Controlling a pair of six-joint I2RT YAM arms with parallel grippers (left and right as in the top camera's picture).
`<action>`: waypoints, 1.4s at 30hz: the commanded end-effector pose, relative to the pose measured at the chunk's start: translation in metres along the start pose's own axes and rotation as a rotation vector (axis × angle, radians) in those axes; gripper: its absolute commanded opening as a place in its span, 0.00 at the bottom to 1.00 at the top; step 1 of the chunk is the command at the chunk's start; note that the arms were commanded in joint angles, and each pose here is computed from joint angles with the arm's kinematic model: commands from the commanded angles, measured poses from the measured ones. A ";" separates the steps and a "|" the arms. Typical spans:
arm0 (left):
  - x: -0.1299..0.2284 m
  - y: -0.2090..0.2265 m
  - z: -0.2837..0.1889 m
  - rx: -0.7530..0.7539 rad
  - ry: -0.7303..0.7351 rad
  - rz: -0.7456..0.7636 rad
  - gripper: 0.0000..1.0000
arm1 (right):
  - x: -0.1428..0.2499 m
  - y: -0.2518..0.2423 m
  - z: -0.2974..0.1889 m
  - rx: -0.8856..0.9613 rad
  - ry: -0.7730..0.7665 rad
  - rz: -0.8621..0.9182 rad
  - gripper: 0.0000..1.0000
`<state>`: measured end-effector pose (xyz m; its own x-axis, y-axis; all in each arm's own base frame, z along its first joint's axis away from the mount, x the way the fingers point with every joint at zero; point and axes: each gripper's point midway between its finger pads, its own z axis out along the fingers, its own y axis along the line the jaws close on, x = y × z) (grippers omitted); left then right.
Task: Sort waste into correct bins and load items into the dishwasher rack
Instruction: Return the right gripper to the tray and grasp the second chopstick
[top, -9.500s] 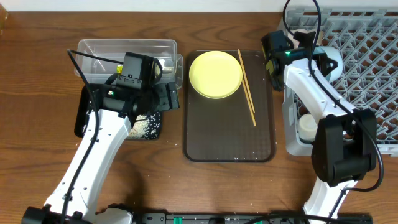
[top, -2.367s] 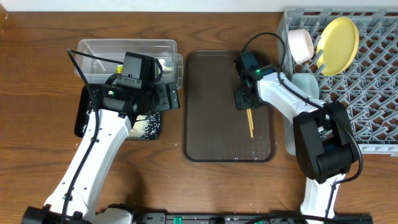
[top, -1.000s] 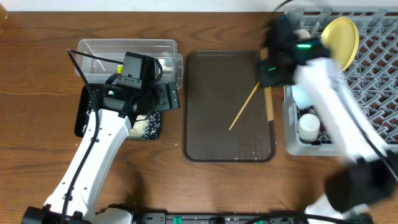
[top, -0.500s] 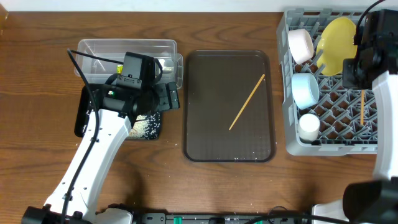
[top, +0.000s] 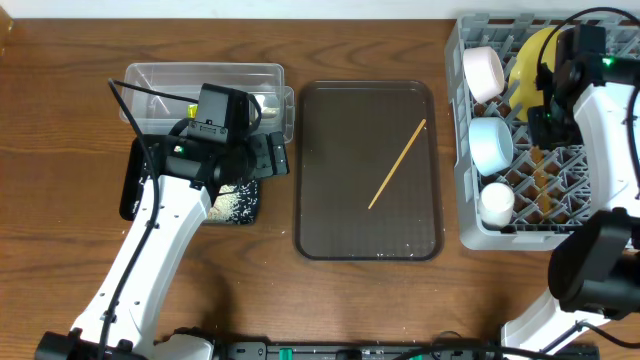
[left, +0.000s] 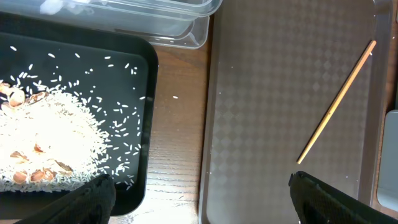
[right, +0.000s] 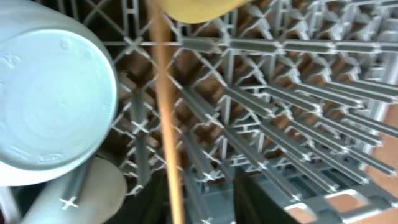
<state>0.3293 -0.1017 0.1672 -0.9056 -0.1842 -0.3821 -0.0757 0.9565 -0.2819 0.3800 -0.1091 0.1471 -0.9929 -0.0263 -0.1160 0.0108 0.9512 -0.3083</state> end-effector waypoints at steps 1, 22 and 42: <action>-0.001 0.002 0.001 -0.008 0.001 -0.004 0.92 | 0.000 0.006 0.001 -0.036 -0.003 -0.007 0.41; -0.001 0.002 0.001 -0.008 0.001 -0.004 0.92 | -0.046 0.200 -0.062 -0.551 -0.159 0.105 0.47; -0.001 0.002 0.001 -0.008 0.001 -0.004 0.92 | -0.009 0.275 0.050 -0.163 0.085 0.270 0.32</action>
<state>0.3293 -0.1017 0.1672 -0.9056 -0.1842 -0.3821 -0.0757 0.9565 -0.2819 0.3983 0.1448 0.0251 -0.9715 0.2181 -0.0926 0.2259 0.9705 -0.0846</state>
